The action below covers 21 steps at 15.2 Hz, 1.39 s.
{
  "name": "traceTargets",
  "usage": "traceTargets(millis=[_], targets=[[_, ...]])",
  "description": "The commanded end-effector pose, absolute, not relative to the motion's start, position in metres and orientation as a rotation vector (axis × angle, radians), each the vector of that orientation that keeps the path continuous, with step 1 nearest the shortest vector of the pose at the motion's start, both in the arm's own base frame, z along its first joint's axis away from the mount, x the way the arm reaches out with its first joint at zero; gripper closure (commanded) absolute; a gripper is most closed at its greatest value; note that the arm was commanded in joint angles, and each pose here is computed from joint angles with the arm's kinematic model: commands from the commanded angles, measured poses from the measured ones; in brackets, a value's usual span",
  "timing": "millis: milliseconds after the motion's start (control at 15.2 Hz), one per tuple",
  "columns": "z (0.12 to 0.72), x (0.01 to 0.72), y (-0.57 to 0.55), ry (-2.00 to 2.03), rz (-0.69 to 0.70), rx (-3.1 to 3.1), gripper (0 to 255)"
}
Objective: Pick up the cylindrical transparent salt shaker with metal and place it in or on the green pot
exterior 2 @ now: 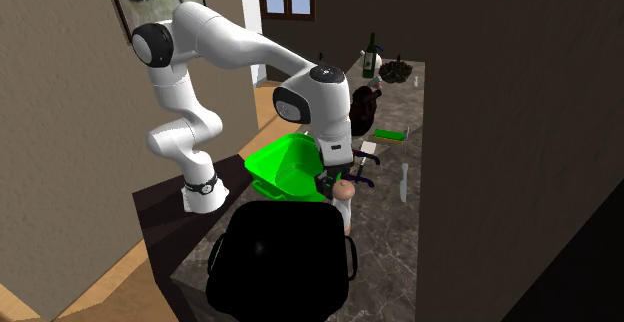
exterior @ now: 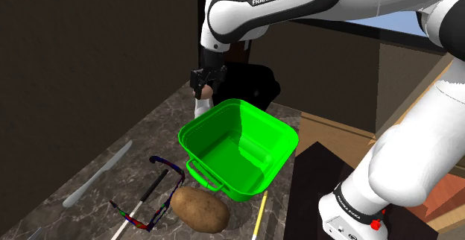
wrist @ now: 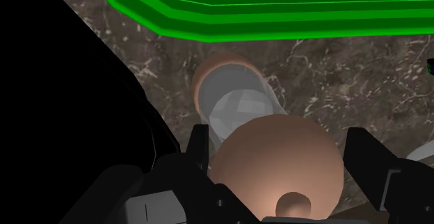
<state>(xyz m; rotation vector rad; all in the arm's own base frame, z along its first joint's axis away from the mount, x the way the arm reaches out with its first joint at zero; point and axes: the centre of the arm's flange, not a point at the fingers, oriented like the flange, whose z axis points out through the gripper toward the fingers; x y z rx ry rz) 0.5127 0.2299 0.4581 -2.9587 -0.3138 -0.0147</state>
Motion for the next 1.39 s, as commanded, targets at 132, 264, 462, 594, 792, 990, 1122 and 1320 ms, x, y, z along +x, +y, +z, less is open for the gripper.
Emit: traceTargets(millis=[132,264,462,594,792,990,1122,1320], targets=[[0.469,0.513,0.23,-0.313,-0.014,-2.959,255],[0.479,0.513,0.23,-0.313,-0.014,-2.959,255],[0.495,0.513,0.23,-0.313,-0.014,-2.959,255],[0.505,0.513,0.23,-0.313,-0.014,-2.959,255],[0.521,0.513,0.23,-0.313,-0.014,-2.959,255],[0.537,0.513,0.23,-0.313,-0.014,-2.959,255],[0.548,0.513,0.23,-0.313,-0.014,-2.959,255],[0.564,0.513,0.23,-0.313,-0.014,-2.959,255]])
